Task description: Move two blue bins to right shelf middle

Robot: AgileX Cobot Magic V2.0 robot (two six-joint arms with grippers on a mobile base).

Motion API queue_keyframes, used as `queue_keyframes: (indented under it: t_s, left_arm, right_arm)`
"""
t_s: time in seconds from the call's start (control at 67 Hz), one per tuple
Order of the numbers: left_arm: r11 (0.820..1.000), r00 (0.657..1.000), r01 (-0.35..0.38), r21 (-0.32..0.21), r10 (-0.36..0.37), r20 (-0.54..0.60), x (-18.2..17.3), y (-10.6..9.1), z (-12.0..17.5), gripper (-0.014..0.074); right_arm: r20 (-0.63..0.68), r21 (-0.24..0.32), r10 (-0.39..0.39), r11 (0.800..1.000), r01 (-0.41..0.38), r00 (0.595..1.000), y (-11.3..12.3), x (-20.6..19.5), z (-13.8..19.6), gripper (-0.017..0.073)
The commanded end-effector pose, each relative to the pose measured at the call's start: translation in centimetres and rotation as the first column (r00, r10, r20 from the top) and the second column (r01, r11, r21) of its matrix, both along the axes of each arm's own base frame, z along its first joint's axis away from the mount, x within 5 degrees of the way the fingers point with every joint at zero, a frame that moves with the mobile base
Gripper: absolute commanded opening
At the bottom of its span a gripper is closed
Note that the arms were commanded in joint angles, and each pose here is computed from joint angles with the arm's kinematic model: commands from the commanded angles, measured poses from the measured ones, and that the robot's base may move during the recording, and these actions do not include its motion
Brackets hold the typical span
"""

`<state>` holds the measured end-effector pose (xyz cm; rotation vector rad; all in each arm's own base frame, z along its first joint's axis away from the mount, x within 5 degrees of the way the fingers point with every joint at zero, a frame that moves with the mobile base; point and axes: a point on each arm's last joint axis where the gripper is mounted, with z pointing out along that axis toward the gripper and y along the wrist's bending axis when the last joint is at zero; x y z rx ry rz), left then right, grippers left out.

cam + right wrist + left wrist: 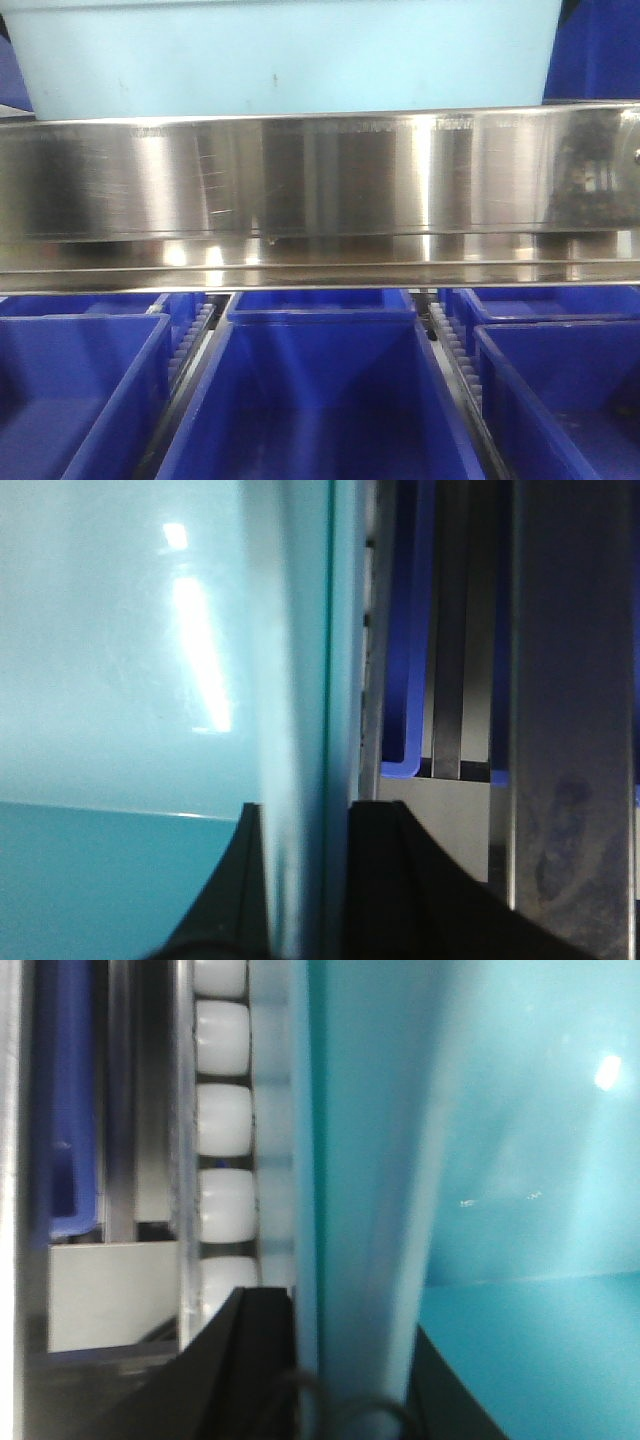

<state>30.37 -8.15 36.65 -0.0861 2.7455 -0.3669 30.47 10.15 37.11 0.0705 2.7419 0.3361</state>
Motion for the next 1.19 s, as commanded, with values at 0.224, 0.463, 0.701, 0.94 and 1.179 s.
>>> queue_keyframes:
  t_s: [0.224,0.463,0.701,0.94,1.179]
  left_arm:
    - [1.000,1.000,0.011,-0.028,-0.011,0.001,-0.1,-0.2,0.1,-0.0110]
    - [1.000,1.000,0.016,-0.027,-0.016,0.005,0.0,-0.3,0.1,-0.0110]
    - [0.998,0.992,0.015,-0.062,-0.007,0.127,-0.2,-0.3,3.0,-0.0110]
    - [0.996,0.955,0.067,-0.053,-0.049,0.293,-0.5,-0.2,7.1,-0.0110]
    - [0.992,0.848,0.129,-0.012,-0.104,0.520,-1.0,0.0,12.4,-0.0110]
  right_arm:
    - [0.014,0.016,0.003,1.000,-0.003,1.000,0.1,0.0,0.1,-0.0164]
    - [0.014,0.016,0.003,1.000,-0.003,1.000,0.1,0.0,0.1,-0.0164]
    - [0.089,0.035,0.004,0.999,-0.007,0.996,0.1,-0.1,2.4,-0.0164]
    - [0.266,0.018,0.061,0.998,-0.068,0.962,0.0,0.0,6.5,-0.0164]
    - [0.499,0.017,0.091,0.993,-0.114,0.862,-0.1,0.0,11.1,-0.0164]
